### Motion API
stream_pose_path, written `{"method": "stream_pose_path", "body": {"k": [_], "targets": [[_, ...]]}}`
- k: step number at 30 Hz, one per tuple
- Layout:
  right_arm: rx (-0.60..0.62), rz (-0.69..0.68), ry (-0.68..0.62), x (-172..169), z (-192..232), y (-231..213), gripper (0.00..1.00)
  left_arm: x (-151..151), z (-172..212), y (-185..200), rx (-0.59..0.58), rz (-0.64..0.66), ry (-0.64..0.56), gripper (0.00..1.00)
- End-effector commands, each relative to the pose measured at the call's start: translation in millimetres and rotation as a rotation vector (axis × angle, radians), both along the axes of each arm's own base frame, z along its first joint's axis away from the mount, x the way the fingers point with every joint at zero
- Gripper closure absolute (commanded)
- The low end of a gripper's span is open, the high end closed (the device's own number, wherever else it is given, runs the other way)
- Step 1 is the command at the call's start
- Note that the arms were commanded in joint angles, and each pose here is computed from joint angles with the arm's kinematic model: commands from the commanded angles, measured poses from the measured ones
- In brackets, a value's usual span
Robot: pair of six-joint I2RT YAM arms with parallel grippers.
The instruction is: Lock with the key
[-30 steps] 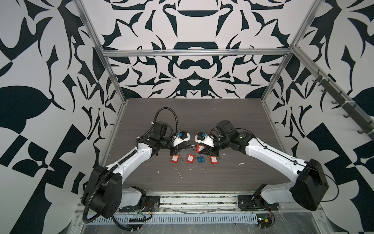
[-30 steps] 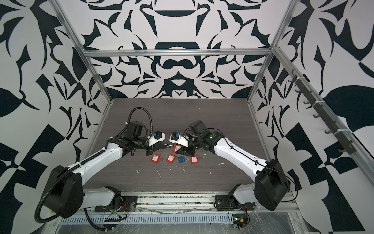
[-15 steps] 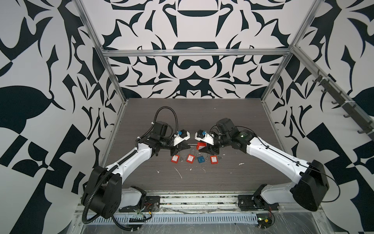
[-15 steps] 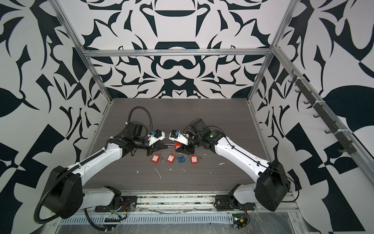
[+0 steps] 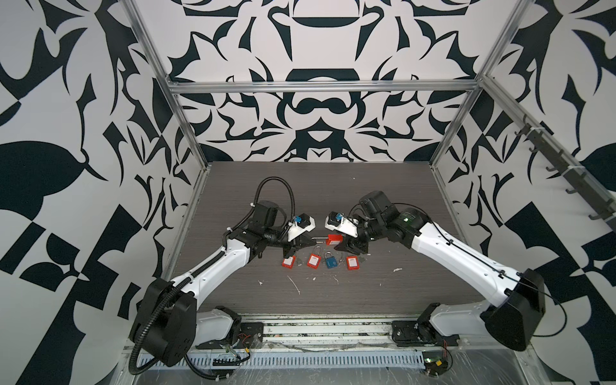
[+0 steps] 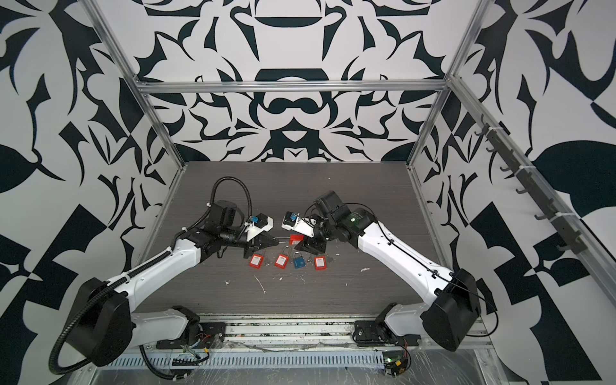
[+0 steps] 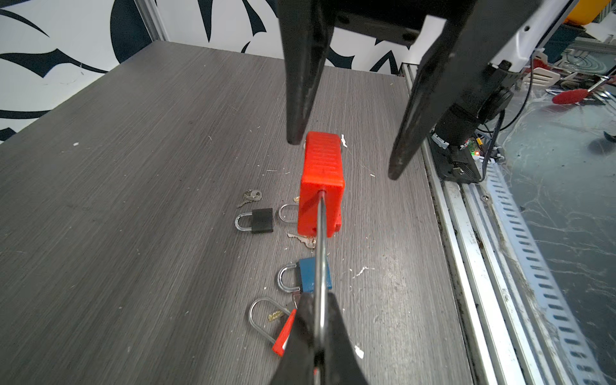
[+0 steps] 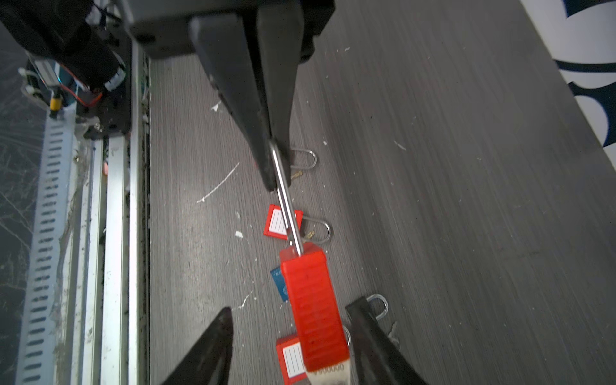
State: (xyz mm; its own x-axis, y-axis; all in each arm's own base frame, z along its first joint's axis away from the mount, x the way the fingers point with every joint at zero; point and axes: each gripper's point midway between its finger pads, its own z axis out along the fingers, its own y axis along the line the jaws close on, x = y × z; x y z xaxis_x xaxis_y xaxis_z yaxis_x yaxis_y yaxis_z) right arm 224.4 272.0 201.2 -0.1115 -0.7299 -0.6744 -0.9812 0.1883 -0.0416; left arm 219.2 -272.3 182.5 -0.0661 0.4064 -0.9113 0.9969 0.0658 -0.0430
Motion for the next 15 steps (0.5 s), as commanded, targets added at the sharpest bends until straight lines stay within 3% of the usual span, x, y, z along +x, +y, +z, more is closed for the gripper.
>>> {"method": "stream_pose_path", "body": {"k": [1,15], "targets": [[-0.033,0.022,-0.015,-1.2,5.5,-3.3,0.47,-11.5,11.5,-5.3,-0.047,-0.054,-0.014,1.0],[0.007,0.115,0.002,-14.2,14.5,3.5,0.72,-23.1,24.7,-13.2,-0.092,-0.137,0.004,1.0]]}}
